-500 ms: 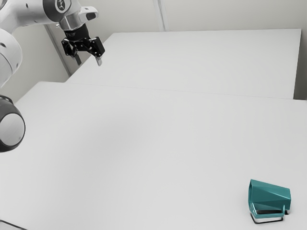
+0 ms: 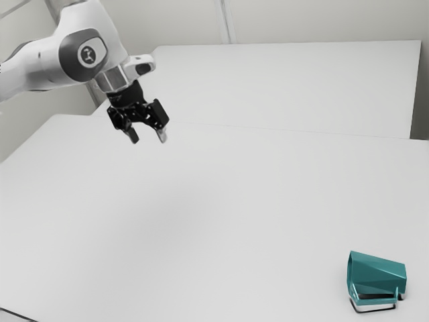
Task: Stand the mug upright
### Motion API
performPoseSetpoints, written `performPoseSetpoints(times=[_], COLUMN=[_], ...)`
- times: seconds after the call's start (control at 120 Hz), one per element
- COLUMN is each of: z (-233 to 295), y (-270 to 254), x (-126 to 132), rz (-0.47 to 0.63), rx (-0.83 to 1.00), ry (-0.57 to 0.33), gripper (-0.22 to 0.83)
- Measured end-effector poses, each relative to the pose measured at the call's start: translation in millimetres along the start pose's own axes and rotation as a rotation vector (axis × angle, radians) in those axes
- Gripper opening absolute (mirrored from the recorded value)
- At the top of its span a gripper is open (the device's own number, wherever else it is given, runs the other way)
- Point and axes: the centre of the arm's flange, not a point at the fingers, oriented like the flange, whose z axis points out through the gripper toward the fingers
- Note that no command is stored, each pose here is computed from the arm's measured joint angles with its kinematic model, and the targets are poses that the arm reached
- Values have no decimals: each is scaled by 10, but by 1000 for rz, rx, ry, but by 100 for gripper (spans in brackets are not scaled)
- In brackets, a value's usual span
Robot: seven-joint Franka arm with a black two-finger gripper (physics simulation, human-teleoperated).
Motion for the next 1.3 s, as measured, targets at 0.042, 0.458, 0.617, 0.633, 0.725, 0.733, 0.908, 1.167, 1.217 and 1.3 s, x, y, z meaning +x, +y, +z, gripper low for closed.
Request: performPoseSetpoints(times=[0.042, 0.458, 0.617, 0.633, 0.725, 0.733, 0.908, 1.167, 1.217, 1.3], z=[178, 1510, 1785, 1813, 1938, 1945, 2141, 2462, 2453, 2459], y=[142, 955, 1211, 1238, 1380, 1392, 1621, 1954, 2034, 2136], x=[-146, -971, -997, -1000, -1028, -1031, -1087, -912, -867, -848], rz=[-4, -135, -102, -96, -46, -41, 60, 143, 166, 191], rx=[-69, -564, -650, -654, -669, -670, -679, -705, -710, -721], ry=[-1, -40, -56, -58, -62, -62, -60, -40, -24, -6], gripper=[61, 61, 61, 61, 61, 61, 61, 62, 62, 62])
